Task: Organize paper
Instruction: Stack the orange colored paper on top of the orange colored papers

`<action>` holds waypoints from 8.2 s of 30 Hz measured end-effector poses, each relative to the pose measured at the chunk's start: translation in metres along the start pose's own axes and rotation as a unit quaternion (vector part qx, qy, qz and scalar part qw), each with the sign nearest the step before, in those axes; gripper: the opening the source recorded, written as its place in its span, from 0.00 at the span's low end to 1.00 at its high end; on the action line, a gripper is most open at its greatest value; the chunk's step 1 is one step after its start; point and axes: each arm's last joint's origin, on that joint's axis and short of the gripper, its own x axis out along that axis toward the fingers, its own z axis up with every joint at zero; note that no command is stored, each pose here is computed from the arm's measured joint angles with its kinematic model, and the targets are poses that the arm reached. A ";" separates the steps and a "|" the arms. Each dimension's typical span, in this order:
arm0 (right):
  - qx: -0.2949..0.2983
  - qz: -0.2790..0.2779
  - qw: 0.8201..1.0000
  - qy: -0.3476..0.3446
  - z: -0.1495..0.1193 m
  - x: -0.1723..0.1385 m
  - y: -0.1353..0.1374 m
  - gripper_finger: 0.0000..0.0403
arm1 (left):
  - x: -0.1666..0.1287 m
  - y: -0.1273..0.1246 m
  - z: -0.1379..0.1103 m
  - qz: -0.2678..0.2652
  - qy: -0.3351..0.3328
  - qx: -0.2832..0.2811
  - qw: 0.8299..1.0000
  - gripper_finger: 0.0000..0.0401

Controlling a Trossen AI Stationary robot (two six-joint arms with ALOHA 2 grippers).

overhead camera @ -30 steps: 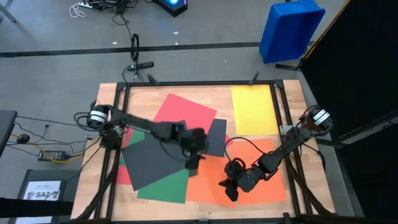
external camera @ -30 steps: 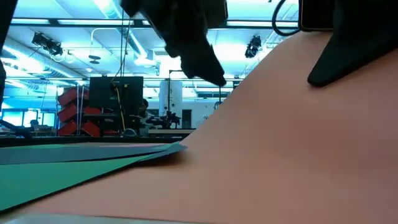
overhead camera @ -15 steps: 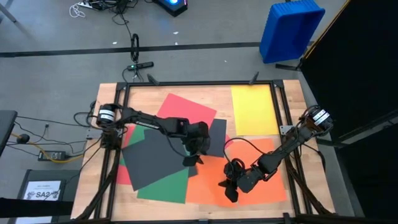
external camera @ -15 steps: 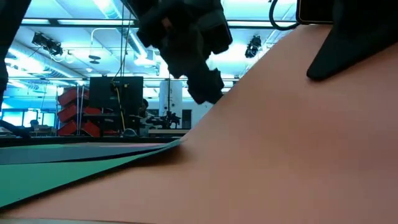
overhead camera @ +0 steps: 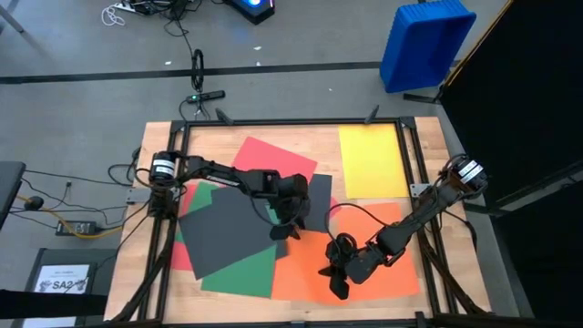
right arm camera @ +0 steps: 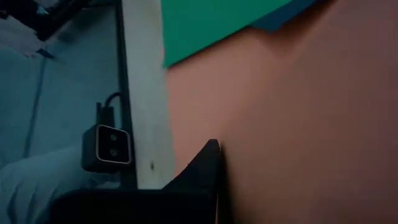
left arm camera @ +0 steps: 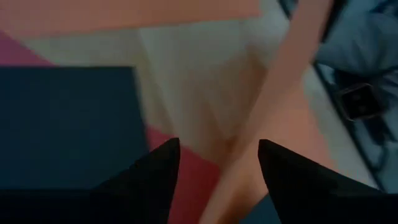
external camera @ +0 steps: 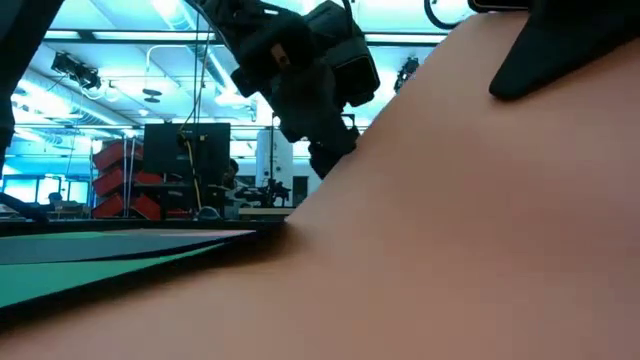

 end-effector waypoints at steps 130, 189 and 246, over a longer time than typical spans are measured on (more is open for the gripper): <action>0.080 -0.273 0.958 0.042 -0.118 -0.097 -0.006 0.01 | 0.071 -0.075 -0.039 0.171 -0.503 -0.428 0.732 0.00; -0.001 -0.071 0.995 -0.077 -0.049 0.007 0.018 0.00 | 0.065 -0.044 -0.034 0.159 -0.518 -0.387 0.746 0.00; -0.020 -0.204 0.946 0.251 -0.081 0.000 0.027 0.00 | 0.077 -0.039 -0.047 0.042 -0.295 -0.340 0.892 0.00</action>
